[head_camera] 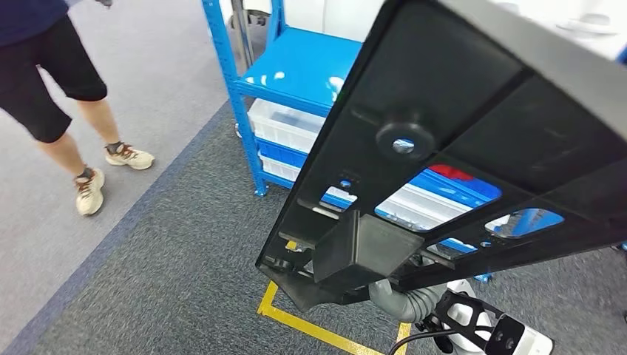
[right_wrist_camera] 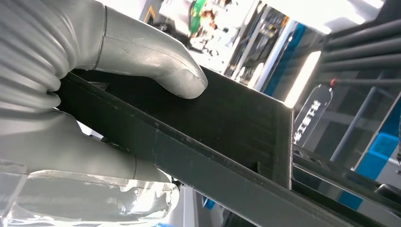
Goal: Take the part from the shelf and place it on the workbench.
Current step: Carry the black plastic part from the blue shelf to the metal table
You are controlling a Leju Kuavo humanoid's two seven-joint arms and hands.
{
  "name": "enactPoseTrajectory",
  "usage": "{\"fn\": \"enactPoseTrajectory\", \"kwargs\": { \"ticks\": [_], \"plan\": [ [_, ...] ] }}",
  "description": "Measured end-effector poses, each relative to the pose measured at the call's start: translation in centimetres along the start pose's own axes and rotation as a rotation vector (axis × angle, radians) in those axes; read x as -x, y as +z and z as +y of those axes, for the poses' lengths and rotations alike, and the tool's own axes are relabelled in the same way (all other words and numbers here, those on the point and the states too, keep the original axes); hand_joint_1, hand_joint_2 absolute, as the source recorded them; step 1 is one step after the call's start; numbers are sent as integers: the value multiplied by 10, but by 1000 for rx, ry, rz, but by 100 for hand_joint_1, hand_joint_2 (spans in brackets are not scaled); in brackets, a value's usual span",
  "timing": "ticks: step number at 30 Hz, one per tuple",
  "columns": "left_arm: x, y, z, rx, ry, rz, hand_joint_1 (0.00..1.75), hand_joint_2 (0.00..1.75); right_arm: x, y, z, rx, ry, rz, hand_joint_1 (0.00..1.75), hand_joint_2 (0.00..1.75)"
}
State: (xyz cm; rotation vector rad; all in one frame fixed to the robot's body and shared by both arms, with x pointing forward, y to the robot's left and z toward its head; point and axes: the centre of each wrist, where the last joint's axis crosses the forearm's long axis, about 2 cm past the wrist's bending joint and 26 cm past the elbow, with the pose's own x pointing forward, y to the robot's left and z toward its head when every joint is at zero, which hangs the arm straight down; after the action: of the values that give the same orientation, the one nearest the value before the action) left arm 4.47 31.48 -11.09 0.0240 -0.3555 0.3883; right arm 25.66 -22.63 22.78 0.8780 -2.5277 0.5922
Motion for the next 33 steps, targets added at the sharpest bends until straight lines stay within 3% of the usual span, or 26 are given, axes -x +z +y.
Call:
{"fn": "enactPoseTrajectory", "kwargs": {
  "ticks": [33],
  "plan": [
    [5, 1, -7, 5, 13, 28, 0, 175, -1, -1, -1, -8, -38, -18, 175, 175]
  ]
}}
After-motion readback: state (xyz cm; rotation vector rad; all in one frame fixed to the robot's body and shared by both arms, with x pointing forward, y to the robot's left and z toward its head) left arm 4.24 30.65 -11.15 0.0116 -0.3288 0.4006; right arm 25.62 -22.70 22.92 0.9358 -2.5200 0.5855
